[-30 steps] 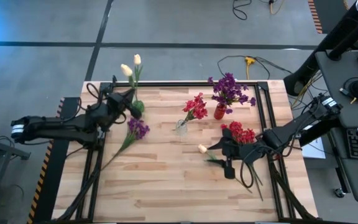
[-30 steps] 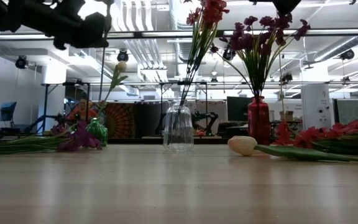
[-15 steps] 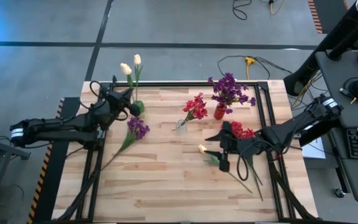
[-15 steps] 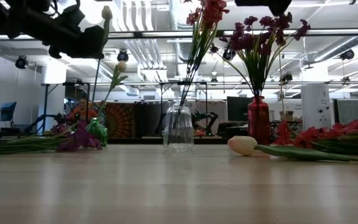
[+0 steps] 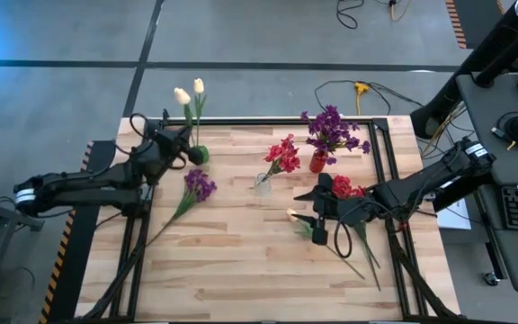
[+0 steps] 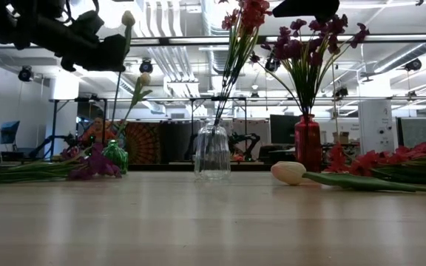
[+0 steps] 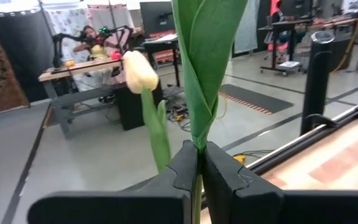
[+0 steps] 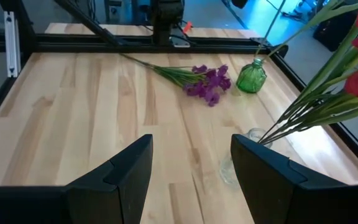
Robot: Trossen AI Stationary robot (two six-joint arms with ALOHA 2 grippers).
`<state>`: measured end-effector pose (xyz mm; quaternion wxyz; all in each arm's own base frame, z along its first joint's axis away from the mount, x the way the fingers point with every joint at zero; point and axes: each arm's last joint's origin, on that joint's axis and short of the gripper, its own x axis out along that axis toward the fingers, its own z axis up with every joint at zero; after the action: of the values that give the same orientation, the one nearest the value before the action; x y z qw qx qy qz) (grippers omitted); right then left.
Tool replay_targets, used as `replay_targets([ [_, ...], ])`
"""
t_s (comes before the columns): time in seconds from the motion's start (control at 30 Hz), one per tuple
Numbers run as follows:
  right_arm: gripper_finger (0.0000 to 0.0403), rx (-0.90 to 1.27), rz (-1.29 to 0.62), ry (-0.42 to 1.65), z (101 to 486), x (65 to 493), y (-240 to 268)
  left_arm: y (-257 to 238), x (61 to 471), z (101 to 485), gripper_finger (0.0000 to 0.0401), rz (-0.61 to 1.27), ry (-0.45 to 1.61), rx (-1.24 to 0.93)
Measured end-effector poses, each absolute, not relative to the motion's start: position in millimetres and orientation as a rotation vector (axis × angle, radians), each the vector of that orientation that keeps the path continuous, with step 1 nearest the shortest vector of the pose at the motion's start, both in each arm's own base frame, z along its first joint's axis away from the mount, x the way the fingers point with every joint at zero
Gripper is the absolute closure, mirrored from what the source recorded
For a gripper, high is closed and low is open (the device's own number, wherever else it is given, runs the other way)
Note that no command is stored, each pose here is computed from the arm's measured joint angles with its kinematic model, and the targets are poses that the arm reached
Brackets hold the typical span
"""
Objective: Sort flowers into vase by color
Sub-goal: Put the right pink flowers into the green vase
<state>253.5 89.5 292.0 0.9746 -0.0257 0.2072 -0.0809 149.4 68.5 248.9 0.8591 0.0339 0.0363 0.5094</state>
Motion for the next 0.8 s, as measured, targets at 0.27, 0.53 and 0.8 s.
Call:
replay_targets([
  [0.27, 0.0193, -0.052, -0.164, 0.418, 292.0, 253.5, 89.4, 76.8, 152.2, 244.1, 0.0400, 1.075, 0.107, 0.075],
  [0.53, 0.0193, -0.054, -0.163, 0.418, 292.0, 253.5, 89.5, 79.1, 154.8, 245.8, 0.0400, 1.074, 0.088, 0.094],
  [0.8, 0.0193, -0.058, -0.162, 0.419, 292.0, 253.5, 89.5, 79.0, 154.2, 244.0, 0.0400, 1.077, 0.057, 0.087],
])
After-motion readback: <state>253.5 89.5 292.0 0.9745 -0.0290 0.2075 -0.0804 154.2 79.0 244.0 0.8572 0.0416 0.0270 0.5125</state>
